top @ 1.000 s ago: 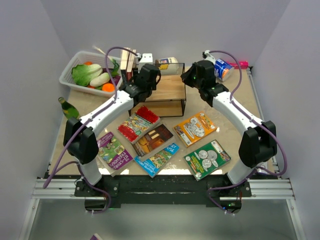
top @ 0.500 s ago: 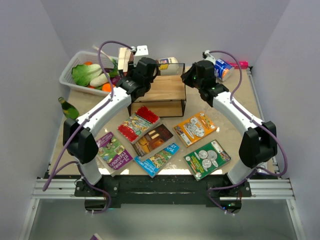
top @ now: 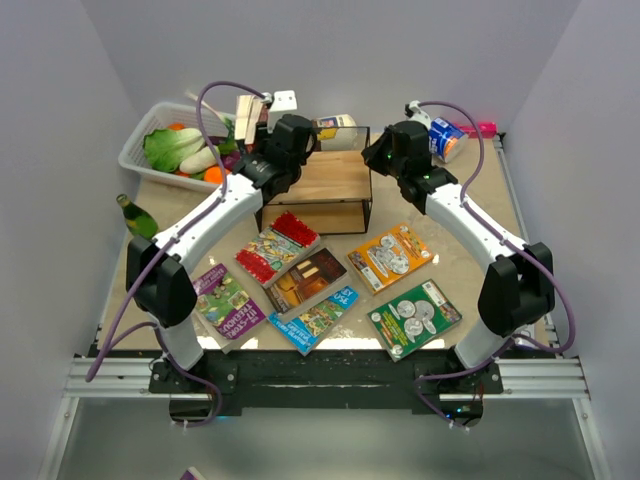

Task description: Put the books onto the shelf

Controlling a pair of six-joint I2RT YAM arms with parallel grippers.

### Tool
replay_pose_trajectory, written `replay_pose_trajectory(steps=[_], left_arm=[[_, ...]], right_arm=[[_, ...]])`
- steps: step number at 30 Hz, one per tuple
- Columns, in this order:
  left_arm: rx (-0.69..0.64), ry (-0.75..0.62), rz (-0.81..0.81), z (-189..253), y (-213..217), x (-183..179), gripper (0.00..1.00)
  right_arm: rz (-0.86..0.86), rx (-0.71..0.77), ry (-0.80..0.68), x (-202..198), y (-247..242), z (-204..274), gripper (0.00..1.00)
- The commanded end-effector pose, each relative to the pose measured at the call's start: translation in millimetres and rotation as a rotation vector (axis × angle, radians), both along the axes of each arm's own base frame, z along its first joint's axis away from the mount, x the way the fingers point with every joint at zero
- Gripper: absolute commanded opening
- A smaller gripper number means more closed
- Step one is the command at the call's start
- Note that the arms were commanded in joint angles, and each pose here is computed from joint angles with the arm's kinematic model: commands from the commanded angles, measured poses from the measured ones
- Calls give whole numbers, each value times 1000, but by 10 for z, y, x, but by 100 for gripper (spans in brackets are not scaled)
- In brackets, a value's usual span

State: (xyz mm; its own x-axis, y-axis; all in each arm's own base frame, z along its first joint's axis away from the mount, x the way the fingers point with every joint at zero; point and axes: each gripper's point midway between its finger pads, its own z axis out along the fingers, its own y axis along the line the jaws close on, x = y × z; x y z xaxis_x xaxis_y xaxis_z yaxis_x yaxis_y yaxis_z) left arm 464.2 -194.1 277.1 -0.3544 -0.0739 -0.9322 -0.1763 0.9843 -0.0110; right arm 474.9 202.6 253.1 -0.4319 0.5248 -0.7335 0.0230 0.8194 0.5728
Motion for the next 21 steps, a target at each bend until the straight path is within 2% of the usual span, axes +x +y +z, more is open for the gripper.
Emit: replay_pose_trajectory(steps=[1,8,16,20,21], left_arm=[[-3,-106,-14,452,-4,-89,57],[-17,-139,-60,610,-137,-264,60],[-26,-137,-89,595,-200,-435,60],[-64,-152,-121,678,-208,-690,56],[-62,-135,-143,573,-261,-799,55]], right_arm=[[-1,-78,112,-203,-140,-286,0],[-6,-78,106,-201,-152,-253,0],[-8,-79,107,-213,-160,-255,0],[-4,-80,110,-216,-155,-278,0],[-4,-79,112,-216,-152,-285,0]])
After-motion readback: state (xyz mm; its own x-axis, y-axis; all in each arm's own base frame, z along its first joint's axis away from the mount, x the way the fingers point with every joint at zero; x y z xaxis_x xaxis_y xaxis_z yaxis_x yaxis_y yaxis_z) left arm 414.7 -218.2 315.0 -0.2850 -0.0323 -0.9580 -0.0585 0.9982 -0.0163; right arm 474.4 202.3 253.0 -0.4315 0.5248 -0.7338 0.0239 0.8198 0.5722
